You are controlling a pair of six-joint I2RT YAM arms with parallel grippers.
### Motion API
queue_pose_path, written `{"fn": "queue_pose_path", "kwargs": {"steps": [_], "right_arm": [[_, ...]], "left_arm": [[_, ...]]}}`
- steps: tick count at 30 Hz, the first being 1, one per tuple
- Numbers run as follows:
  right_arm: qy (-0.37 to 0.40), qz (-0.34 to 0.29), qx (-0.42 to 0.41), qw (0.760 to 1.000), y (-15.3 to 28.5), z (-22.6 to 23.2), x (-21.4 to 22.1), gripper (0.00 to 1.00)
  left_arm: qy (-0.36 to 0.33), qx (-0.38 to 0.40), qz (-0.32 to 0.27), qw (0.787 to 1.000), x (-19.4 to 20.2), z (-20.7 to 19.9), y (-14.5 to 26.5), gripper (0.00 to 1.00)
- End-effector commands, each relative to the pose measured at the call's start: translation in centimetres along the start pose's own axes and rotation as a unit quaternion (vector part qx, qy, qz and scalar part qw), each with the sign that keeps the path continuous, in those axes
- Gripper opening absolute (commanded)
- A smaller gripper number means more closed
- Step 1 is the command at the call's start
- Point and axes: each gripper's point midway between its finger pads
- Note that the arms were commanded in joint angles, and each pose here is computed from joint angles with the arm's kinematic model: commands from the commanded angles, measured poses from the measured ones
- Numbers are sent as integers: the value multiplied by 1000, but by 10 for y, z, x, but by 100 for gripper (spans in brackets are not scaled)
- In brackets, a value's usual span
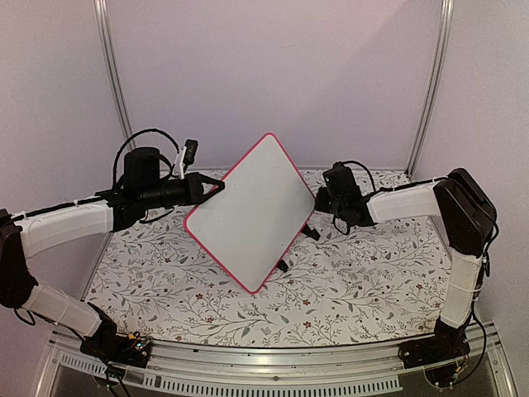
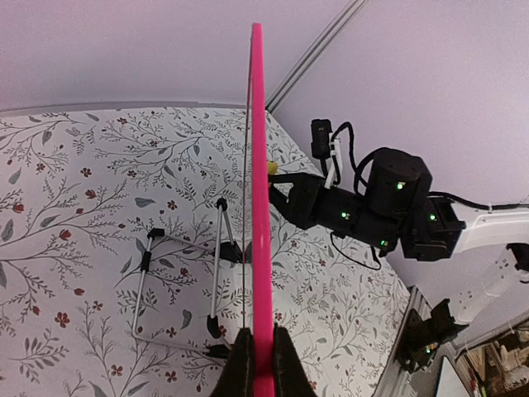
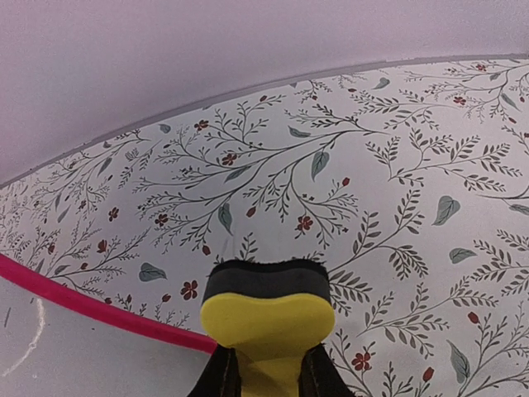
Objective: Erase the whiteboard
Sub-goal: Erase the whiteboard at the center of the board.
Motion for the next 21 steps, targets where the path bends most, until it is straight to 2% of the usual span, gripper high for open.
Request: {"fn": "queue_pose_path", "kwargs": {"steps": [1, 8, 15, 21], "right_arm": [[7, -15, -67, 998, 5, 20, 3, 1], [27, -67, -165, 984, 37, 56, -12, 2], [79, -111, -207, 969, 66, 92, -21, 2], [81, -127, -246, 958, 83, 107, -27, 2]], "left_arm": [[-63, 77, -17, 995, -11, -40, 8, 0], [-61, 75, -16, 995, -11, -39, 6, 0], [-60, 75, -15, 995, -10, -39, 6, 0], [-61, 74, -16, 995, -11, -39, 6, 0]]}}
Point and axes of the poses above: each gripper's point midway between its finger pads, its own y axis back along the fingers, its own z axis along the line the jaws close on, x = y × z, and after that the axes turned 12 degrees about y, right-handed
